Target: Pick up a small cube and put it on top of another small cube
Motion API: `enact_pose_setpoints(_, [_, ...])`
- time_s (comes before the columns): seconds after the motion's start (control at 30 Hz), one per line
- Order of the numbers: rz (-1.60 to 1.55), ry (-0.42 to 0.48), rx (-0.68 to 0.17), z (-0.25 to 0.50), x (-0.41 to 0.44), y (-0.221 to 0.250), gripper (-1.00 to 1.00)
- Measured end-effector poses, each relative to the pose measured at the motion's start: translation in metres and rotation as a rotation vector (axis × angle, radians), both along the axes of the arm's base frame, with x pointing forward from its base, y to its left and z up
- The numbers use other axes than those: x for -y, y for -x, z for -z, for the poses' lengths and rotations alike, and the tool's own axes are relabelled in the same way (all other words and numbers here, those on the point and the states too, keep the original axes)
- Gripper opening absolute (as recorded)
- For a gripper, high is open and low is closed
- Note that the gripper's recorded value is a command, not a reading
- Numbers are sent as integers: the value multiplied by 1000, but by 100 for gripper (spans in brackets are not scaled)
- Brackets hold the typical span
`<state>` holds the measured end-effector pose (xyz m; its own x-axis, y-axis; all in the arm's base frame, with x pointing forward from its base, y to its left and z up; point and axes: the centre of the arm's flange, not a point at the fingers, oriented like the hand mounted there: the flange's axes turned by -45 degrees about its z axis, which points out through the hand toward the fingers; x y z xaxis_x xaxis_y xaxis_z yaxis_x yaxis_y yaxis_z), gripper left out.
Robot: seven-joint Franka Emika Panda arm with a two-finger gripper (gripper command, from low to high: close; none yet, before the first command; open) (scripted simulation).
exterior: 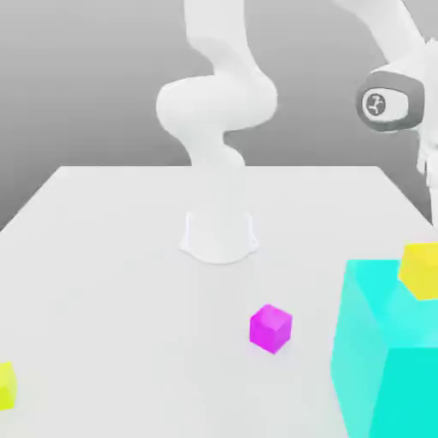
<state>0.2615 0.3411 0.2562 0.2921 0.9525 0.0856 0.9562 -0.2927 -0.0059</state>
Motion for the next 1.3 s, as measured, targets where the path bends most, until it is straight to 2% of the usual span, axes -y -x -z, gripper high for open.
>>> enact_pose_setpoints(0.13, [-65,54,-28,43,8,20,0])
enact_pose_setpoints(0.23, [-59,78,-21,57,19,17,0])
enact_pose_setpoints(0.43, [-56,83,-18,113,21,15,0])
enact_pose_setpoints(0.47, [-56,83,-18,122,21,15,-100])
enact_pose_setpoints(0.7, [-57,84,-17,123,21,15,-100])
enact_pose_setpoints(0.9, [-60,84,-15,69,20,15,-100])
enact_pose_setpoints(0.97, [-126,61,18,47,-3,12,-100])
enact_pose_setpoints(1.1, [-202,39,73,-5,-37,-19,-100])
enact_pose_setpoints(1.3, [-163,56,89,-91,-26,-94,-100])
